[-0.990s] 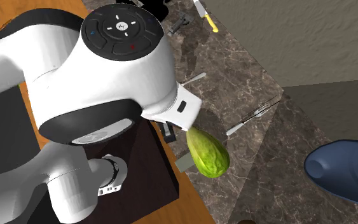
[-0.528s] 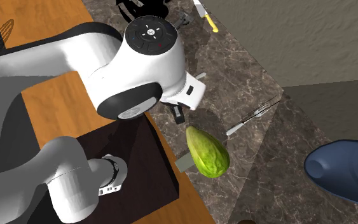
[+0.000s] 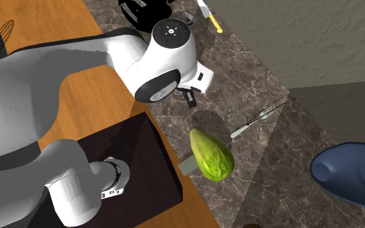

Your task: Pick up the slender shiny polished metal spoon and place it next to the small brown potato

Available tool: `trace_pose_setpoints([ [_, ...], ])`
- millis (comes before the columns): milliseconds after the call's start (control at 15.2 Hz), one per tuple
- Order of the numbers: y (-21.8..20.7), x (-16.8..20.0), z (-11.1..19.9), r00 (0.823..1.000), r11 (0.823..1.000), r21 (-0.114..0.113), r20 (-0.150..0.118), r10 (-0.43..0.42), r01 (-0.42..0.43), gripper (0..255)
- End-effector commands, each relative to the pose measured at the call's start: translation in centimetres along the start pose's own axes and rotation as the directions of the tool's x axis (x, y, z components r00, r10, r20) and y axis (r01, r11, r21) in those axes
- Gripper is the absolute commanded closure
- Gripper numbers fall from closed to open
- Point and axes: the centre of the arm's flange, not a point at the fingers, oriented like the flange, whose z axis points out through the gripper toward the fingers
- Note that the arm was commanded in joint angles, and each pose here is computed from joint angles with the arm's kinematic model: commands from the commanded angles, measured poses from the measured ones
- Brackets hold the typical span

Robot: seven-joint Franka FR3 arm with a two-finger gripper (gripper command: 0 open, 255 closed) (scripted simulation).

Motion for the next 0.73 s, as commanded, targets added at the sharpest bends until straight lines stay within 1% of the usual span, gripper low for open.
trace_pose_setpoints([
  [0, -1.7, 0.7, 1.8, 1.0, 1.0, 0.009, -0.017, -0.003, 0.003, 0],
  [528, -7.6, 4.7, 8.3, 0.997, 0.999, 0.038, -0.073, -0.015, 0.018, 0],
  [660, -7.6, 4.8, 9.4, 0.997, 0.999, 0.038, -0.073, -0.015, 0.018, 0],
])
